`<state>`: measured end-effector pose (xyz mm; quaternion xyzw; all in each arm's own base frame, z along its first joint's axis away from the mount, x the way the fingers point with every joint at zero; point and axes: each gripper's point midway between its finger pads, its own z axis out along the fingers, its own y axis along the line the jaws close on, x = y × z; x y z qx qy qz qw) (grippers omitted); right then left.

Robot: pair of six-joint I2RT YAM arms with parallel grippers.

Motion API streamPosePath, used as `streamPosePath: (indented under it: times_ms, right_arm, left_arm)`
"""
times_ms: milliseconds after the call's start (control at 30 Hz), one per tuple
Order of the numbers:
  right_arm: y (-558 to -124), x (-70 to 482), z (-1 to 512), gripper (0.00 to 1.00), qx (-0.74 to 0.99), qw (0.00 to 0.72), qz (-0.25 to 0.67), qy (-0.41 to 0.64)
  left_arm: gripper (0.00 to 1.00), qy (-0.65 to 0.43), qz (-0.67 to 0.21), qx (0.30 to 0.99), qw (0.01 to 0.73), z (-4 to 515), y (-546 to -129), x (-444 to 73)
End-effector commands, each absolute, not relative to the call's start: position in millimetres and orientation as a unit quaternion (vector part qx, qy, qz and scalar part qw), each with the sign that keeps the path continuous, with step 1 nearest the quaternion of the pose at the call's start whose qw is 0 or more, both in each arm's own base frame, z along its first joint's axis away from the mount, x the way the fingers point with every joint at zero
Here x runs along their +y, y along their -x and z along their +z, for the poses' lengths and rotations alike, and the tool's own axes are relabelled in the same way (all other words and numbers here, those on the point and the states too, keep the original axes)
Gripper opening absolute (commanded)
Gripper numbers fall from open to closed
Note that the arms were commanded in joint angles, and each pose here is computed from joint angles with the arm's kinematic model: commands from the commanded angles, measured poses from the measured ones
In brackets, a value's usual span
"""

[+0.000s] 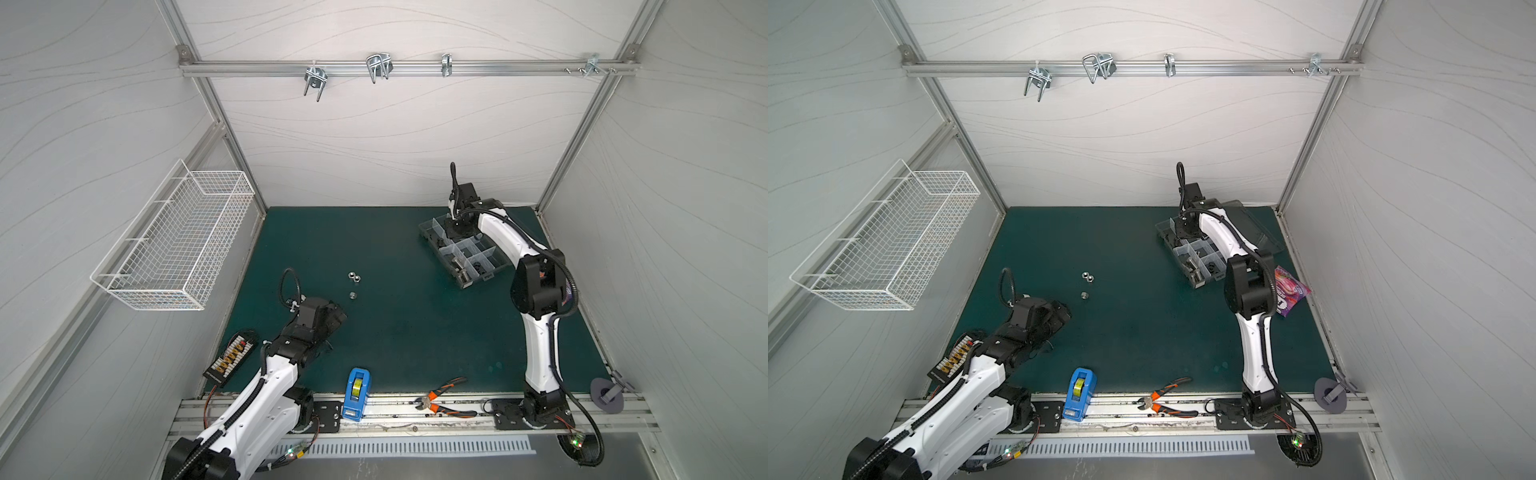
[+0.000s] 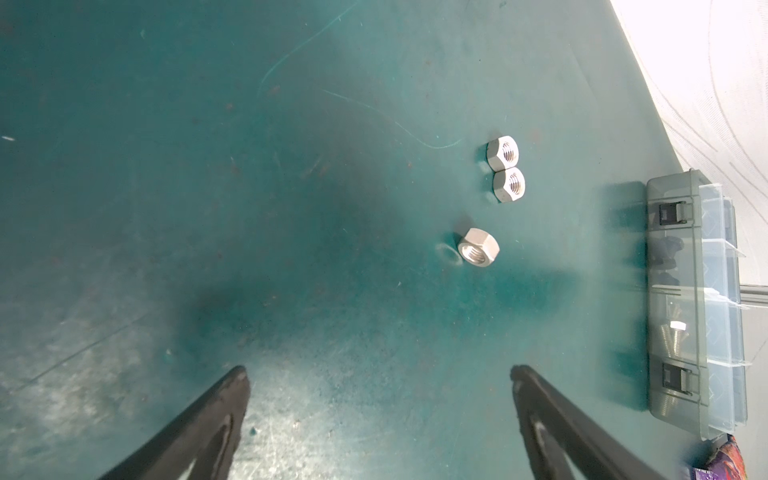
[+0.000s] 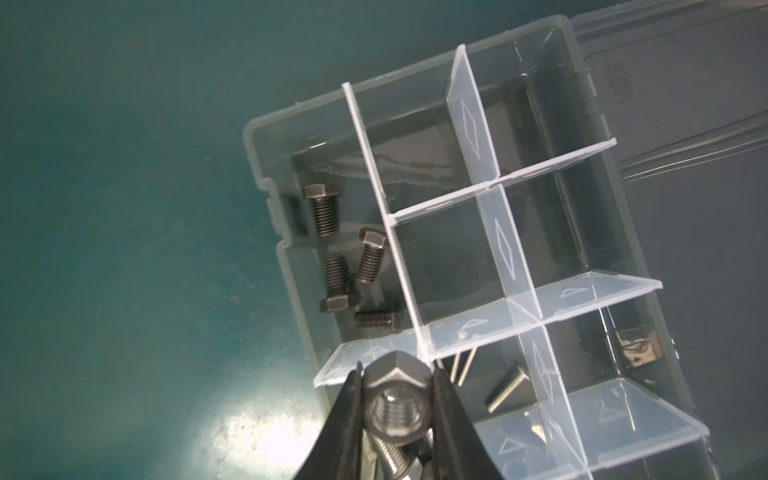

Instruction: Sort the screws and nuts into containers

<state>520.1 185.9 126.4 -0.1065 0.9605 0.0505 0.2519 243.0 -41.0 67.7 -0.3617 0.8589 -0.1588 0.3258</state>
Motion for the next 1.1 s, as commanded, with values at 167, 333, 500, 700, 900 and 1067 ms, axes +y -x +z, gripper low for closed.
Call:
streamPosePath:
  times_ms: [167, 333, 500, 700, 900, 1067]
  right_arm:
    - [-537.1, 173.2, 121.2, 0.0, 0.962, 0.251, 0.057, 0.088]
    - [-542.2, 169.7, 108.5, 0.0, 0.965, 0.244, 0.055, 0.084]
    - [-548.3, 167.0, 100.7, 0.0, 0.965, 0.242, 0.052, 0.084]
    - [-552.0, 163.0, 92.3, 0.12, 0.967, 0.237, 0.047, 0.084]
    - [-549.2, 162.2, 92.1, 0.35, 0.968, 0.233, 0.045, 0.085]
    - [-546.6, 161.3, 101.3, 0.49, 0.966, 0.241, 0.047, 0.088]
  left_arm:
    - [0.99, 0.362, -0.167, 0.849, 0.346, 86.7, -250.2, -39.9]
    - [0.99, 0.362, -0.167, 0.85, 0.345, 87.5, -250.2, -40.2]
    - [0.99, 0.36, -0.167, 0.85, 0.345, 88.0, -249.7, -40.2]
    - [0.99, 0.359, -0.168, 0.851, 0.343, 87.6, -249.1, -40.8]
    - [0.99, 0.36, -0.167, 0.851, 0.344, 87.7, -248.9, -40.5]
    - [0.99, 0.36, -0.167, 0.851, 0.344, 87.8, -249.2, -40.3]
